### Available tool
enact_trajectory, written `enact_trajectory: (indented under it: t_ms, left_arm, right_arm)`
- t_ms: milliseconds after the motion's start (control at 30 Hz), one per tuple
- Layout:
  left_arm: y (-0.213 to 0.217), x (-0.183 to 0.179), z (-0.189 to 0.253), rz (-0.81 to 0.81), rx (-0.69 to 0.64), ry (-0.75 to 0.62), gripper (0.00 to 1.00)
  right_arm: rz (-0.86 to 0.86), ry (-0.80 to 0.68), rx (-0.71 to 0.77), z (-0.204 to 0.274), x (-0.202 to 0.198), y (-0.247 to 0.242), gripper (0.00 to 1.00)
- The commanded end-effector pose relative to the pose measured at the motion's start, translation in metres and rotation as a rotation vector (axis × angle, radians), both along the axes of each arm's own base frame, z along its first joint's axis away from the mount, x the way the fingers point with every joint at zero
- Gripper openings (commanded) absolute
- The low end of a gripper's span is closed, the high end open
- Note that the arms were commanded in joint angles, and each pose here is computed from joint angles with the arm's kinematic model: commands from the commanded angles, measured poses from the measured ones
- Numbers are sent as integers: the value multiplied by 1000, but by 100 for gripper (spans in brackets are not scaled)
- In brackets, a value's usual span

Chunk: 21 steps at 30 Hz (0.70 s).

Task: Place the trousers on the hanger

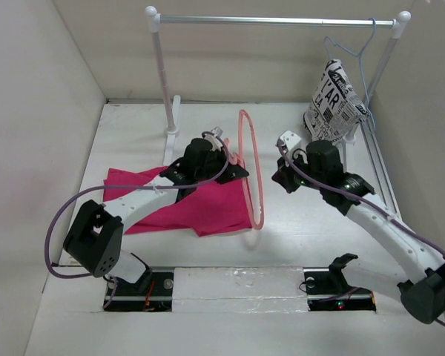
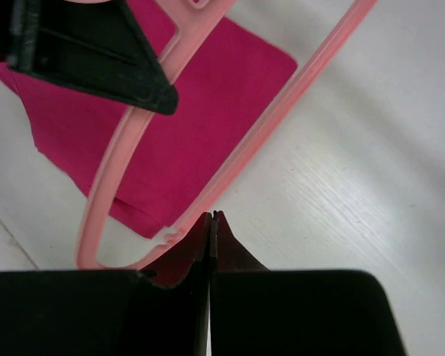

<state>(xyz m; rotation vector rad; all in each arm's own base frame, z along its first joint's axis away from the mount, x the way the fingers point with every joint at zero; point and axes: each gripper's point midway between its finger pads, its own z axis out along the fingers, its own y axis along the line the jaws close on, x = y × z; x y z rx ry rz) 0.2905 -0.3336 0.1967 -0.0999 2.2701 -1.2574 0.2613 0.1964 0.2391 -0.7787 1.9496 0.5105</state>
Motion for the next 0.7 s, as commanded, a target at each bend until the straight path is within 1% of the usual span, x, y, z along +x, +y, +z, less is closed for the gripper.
enact_trajectory:
  t_ms: [0, 33, 133, 167, 233, 267, 367, 433, 467, 667]
  left_arm:
    - [-2, -16, 10, -17, -124, -21, 0]
    - [-2, -19, -5, -19, -128, 3, 0]
    - [2, -21, -28, -10, -102, 28, 0]
    - [3, -27, -41, -13, -84, 44, 0]
    - [6, -25, -57, 8, -58, 58, 0]
    - [9, -27, -67, 13, -39, 71, 0]
    - [10, -26, -82, 26, -26, 82, 0]
    - [10, -24, -88, 34, -26, 89, 0]
    - [7, -26, -91, 25, -24, 90, 0]
    - [3, -20, -101, 38, 6, 96, 0]
  right_arm:
    - [59, 29, 93, -14, 10, 26, 0]
    - [68, 53, 96, -29, 21, 35, 0]
    - [89, 73, 93, -41, 26, 42, 1]
    - [100, 94, 83, -55, 31, 50, 5]
    - [119, 111, 72, -67, 35, 59, 10]
    - [119, 124, 64, -77, 42, 62, 14]
    - [125, 127, 62, -85, 49, 71, 24]
    - [138, 152, 51, -98, 52, 78, 27]
    - [138, 149, 53, -99, 55, 80, 32]
    - [127, 214, 22, -132, 57, 88, 37]
